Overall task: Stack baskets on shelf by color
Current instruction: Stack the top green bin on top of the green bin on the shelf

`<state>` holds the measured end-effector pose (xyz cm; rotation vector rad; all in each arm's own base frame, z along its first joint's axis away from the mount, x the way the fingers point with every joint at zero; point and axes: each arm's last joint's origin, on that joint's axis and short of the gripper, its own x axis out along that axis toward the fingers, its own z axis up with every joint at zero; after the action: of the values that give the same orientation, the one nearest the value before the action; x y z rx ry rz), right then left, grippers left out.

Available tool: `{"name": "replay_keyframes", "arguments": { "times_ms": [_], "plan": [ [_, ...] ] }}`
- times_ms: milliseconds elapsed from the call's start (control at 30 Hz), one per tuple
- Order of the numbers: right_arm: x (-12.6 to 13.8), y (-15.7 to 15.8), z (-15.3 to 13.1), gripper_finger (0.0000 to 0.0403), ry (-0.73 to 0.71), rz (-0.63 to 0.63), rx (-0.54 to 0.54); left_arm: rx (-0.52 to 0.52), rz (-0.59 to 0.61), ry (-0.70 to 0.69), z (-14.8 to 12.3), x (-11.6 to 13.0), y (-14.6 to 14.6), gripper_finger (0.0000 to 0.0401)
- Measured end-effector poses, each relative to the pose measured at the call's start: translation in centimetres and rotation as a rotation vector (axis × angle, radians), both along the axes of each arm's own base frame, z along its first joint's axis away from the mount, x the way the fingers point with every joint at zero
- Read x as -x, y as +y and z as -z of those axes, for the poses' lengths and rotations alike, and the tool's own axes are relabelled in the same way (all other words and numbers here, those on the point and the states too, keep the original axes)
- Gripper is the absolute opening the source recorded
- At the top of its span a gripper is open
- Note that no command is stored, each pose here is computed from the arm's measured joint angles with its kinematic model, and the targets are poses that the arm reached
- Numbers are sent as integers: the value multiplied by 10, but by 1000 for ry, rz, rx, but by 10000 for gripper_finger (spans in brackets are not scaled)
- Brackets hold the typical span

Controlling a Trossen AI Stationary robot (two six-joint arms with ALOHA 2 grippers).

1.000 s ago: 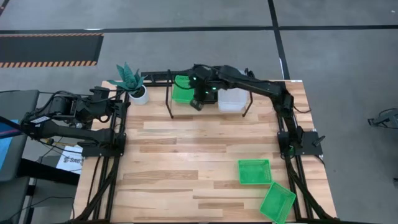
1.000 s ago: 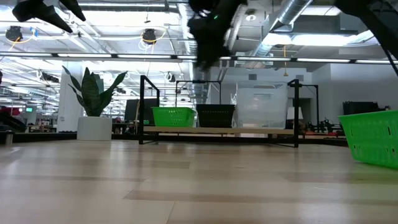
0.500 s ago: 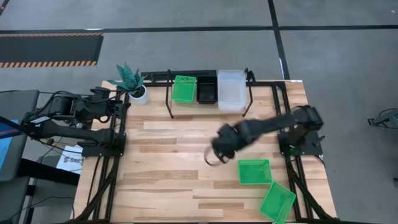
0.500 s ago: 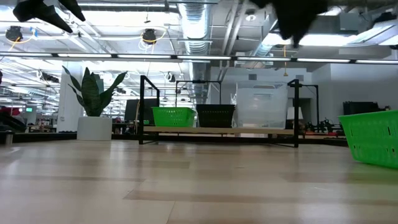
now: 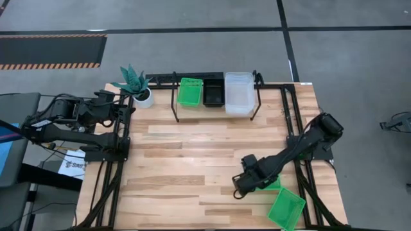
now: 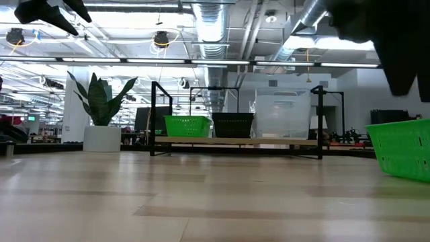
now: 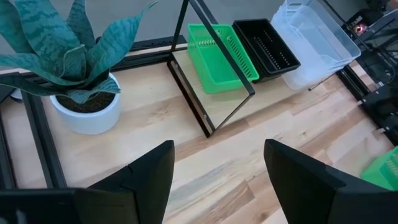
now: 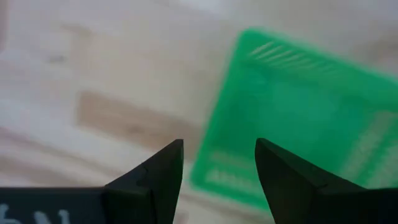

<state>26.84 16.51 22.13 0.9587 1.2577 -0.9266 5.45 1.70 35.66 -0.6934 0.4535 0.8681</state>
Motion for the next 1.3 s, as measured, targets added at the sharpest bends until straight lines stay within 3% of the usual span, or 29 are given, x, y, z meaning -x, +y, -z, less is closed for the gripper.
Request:
{"name": "replay_keyframes", "arguments": {
  "times_ms": [333,467,600,733,900,1033,1200,1300],
  "plan": [
    [-20,-3,48,208,116,4,6,-1,1,5,0,0,0,236],
    [-26,-5,53,145,109,9,-20,0,0,19,1,1,0,236],
    [-30,-11,52,31,99,-25,-20,0,1,25,2,2,0,236],
    [-39,-22,40,13,56,-98,-23,-6,7,32,2,2,0,236],
    [-64,-37,-9,6,-144,-310,-52,-8,10,40,2,2,0,236],
    [-83,-69,-60,4,-349,-498,5,-3,15,40,2,2,0,236],
    [-104,-132,-131,3,-667,-622,223,-3,15,41,2,2,0,236],
    [-110,-168,-160,3,-758,-720,399,-6,12,41,2,2,0,236]
  ]
}}
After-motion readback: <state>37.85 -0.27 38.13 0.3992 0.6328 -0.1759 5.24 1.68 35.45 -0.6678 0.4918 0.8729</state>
